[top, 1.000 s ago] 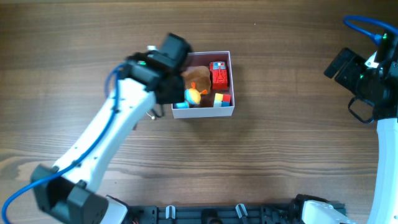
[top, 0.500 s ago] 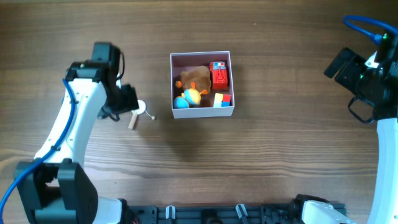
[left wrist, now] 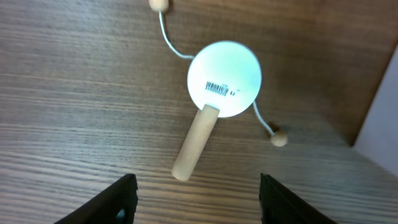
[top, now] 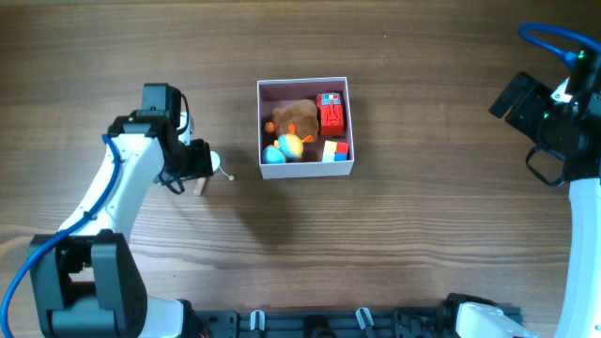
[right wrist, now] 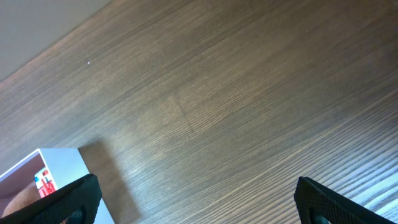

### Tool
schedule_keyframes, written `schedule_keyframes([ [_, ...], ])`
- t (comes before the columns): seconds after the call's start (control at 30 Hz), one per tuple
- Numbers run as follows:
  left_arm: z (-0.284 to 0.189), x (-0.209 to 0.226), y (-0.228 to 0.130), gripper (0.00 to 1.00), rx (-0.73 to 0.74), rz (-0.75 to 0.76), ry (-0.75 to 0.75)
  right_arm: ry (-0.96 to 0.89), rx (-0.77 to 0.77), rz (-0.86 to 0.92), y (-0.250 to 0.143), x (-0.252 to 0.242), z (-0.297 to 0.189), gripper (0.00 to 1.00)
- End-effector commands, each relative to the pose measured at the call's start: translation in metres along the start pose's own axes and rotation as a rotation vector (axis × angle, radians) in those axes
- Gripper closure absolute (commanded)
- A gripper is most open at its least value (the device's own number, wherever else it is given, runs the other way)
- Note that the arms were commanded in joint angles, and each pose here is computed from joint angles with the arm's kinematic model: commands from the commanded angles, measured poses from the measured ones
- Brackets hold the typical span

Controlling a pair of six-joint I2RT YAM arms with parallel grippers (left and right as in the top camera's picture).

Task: Pack container
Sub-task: 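Move the left gripper to the wooden rattle drum and grasp its handle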

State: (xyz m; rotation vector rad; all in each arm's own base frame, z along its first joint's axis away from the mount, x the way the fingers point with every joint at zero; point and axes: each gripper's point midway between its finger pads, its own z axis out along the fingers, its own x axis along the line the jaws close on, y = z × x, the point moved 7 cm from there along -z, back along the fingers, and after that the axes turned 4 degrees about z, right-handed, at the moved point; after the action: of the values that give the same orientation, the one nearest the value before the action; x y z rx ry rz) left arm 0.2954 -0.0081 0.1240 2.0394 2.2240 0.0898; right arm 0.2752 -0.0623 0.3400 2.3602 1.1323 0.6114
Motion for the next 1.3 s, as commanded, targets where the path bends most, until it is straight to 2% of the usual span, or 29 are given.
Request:
schedule_keyframes([
  [0.0,0.013,-0.002,-0.013,0.35,0.042,0.062,-0.021,0.008,0.002,-0.016,0.002,0.002,0.001,0.00],
  [0.3,0.032,-0.002,-0.014,0.39,0.036,0.106,-0.025,0.008,0.002,-0.016,0.002,0.002,0.001,0.00],
  [0.57,0.059,-0.001,-0.012,0.44,0.088,0.124,-0.023,0.008,0.002,-0.016,0.002,0.002,0.001,0.00],
  [0.83,0.064,-0.001,-0.013,0.49,0.101,0.129,-0.022,0.008,0.002,-0.016,0.002,0.002,0.001,0.00],
  [1.0,0.064,0.000,-0.014,0.63,0.111,0.128,-0.022,0.008,0.002,-0.016,0.002,0.002,0.001,0.00],
  [1.2,0.063,-0.001,-0.017,0.90,0.122,0.124,-0.022,0.008,0.002,-0.016,0.002,0.002,0.001,0.00],
  [1.27,0.063,-0.001,-0.018,0.94,0.131,0.120,-0.022,0.008,0.002,-0.016,0.002,0.002,0.001,0.00],
])
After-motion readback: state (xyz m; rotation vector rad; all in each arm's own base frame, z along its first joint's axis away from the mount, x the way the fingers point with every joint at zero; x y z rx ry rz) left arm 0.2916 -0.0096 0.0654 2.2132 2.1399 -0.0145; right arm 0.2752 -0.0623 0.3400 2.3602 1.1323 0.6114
